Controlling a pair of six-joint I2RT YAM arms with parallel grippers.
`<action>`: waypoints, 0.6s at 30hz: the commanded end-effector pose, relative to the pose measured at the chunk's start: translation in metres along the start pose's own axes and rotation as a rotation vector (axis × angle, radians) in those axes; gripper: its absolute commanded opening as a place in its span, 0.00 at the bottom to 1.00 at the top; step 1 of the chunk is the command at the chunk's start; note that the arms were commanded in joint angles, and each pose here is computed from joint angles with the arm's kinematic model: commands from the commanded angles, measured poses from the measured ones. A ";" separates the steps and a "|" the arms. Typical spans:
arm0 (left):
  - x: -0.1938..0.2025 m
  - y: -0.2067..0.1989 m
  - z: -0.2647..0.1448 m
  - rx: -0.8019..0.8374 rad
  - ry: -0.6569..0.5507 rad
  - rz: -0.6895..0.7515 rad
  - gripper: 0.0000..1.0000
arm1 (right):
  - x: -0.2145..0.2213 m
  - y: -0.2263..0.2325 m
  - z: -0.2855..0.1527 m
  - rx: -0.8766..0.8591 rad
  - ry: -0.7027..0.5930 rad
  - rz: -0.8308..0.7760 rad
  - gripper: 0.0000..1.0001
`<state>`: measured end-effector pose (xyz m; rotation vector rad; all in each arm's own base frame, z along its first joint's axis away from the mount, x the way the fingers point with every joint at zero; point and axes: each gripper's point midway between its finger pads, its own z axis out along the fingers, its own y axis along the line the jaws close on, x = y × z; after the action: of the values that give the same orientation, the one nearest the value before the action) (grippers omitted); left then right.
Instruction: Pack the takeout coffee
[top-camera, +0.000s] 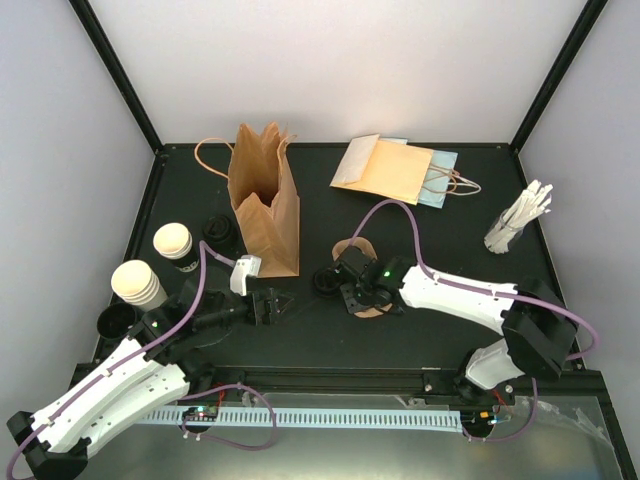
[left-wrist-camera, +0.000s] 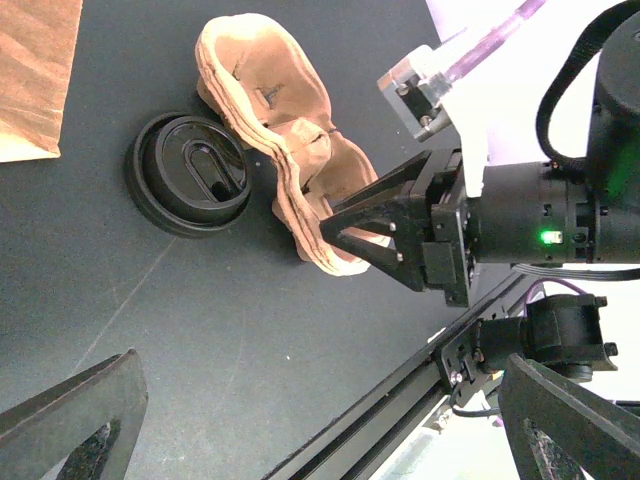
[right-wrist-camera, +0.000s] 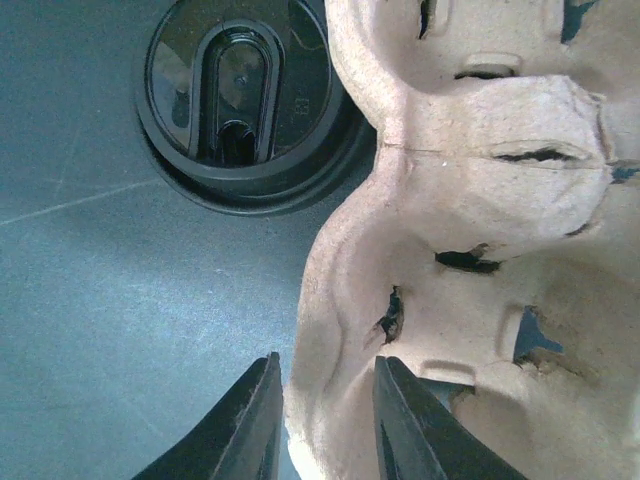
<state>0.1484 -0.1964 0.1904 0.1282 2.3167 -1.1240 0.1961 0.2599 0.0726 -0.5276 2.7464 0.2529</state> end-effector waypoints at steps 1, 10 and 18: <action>0.000 0.000 0.001 -0.006 -0.001 0.008 0.99 | -0.010 0.000 -0.016 0.001 -0.052 0.009 0.29; 0.000 0.000 0.002 -0.003 0.004 0.003 0.99 | -0.014 -0.001 -0.029 -0.010 -0.084 0.019 0.28; 0.000 -0.002 0.002 0.005 0.004 -0.001 0.99 | -0.016 -0.001 -0.030 -0.011 -0.091 0.018 0.31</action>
<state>0.1488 -0.1969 0.1880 0.1263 2.3262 -1.1199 0.1969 0.2547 0.0968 -0.5058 2.6931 0.2843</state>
